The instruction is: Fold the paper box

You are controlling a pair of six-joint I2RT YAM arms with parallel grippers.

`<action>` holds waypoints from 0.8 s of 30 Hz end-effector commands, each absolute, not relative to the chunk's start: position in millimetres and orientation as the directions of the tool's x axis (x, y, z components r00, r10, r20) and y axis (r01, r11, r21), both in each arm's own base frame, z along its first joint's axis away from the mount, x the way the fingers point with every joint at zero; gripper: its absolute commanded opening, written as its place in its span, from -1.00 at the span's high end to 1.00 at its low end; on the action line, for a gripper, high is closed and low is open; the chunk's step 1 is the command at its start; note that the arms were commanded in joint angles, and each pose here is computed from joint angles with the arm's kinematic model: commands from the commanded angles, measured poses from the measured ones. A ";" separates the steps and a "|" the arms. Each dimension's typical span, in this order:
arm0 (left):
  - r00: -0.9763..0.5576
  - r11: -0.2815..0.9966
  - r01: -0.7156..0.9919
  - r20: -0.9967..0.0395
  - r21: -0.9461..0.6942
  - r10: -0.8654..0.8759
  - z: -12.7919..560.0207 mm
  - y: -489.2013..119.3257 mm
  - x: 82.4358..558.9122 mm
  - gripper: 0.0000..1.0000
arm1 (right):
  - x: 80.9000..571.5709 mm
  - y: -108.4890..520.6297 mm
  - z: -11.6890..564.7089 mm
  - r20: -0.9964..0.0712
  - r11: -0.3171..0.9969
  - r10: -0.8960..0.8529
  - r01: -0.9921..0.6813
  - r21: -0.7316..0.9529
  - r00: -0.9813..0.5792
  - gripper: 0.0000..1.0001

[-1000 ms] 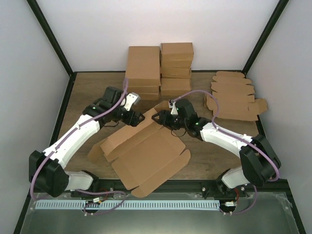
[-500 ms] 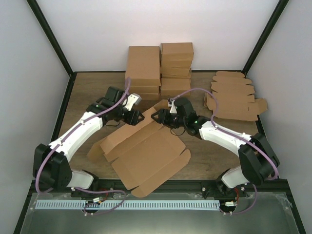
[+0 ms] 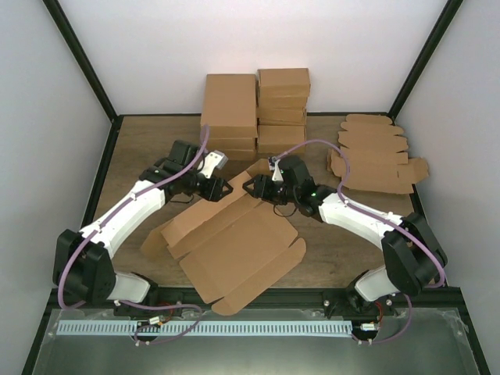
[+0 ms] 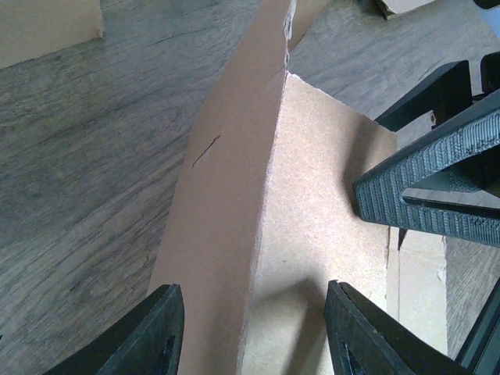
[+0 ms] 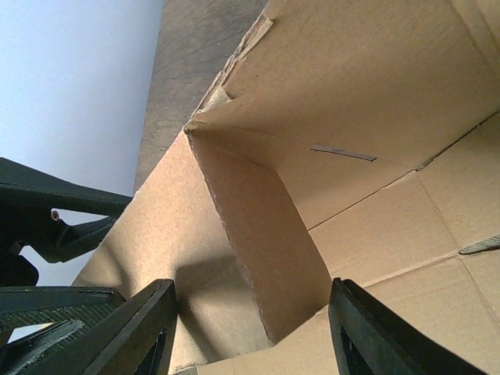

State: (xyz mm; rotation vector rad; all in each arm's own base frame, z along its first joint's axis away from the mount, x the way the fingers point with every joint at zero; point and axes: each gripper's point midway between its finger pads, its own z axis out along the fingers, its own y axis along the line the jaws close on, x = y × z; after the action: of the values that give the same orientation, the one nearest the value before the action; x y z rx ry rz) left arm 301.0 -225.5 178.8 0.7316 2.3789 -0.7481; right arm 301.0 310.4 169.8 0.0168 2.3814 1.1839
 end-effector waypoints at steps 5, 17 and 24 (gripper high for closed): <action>-0.707 0.703 0.626 -0.625 -0.337 0.330 173.2 -221.9 297.8 0.00 | 308.0 310.8 183.7 -0.462 0.642 0.217 -0.232 0.731 -0.860 -0.12; -0.732 0.731 0.597 -0.597 -0.331 0.328 163.4 -218.8 302.4 0.15 | 310.0 306.1 184.6 -0.497 0.670 0.204 -0.250 0.699 -0.844 -0.33; -0.738 0.724 0.598 -0.589 -0.344 0.330 161.5 -220.6 301.9 0.26 | 313.4 302.1 194.0 -0.541 0.685 0.197 -0.279 0.673 -0.818 -0.36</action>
State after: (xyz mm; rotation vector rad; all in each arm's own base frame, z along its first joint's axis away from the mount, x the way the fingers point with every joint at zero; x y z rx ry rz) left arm 301.1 -226.4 176.8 0.7118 2.3757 -0.7612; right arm 305.4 304.0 166.5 -0.0329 2.3698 1.0945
